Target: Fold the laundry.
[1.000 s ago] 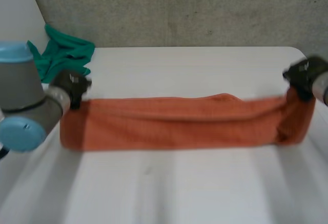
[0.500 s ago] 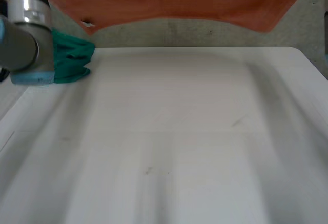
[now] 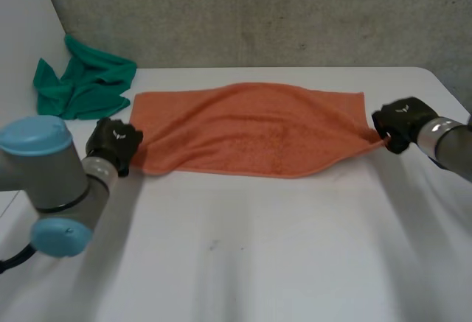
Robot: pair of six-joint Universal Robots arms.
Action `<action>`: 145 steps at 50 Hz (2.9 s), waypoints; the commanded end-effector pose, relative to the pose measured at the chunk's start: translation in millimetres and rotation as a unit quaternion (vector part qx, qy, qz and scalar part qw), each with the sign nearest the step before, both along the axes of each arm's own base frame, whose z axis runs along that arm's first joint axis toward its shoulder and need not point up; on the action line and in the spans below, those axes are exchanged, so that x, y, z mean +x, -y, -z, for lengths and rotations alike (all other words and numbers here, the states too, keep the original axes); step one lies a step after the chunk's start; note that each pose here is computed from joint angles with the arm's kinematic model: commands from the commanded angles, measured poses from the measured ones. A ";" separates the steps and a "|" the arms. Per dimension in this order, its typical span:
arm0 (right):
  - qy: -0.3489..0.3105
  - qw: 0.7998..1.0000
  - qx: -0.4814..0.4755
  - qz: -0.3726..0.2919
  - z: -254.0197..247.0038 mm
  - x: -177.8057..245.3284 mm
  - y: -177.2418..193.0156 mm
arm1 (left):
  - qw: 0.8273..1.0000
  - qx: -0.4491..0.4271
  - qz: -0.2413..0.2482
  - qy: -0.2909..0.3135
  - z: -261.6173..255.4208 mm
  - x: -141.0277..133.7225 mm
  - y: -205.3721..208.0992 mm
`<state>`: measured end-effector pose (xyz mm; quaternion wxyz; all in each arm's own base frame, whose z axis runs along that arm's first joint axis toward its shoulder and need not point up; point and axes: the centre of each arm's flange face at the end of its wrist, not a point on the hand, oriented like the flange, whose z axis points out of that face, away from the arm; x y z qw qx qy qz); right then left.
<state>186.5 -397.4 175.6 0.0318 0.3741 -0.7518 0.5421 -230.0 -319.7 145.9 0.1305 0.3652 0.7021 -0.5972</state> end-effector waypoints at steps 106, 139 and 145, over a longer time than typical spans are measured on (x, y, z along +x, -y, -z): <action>0.101 0.985 0.024 0.140 34.7 -47.9 -20.4 | 0.984 -0.080 0.019 -0.157 -35.0 -30.7 -31.2; -0.210 0.943 -0.106 0.234 5.6 -162.4 37.9 | 0.987 -0.063 0.017 -0.147 -27.8 -29.1 -36.0; -0.181 0.949 -0.161 0.200 -21.6 -127.8 39.0 | 0.987 -0.063 0.018 -0.147 -28.4 -30.3 -38.0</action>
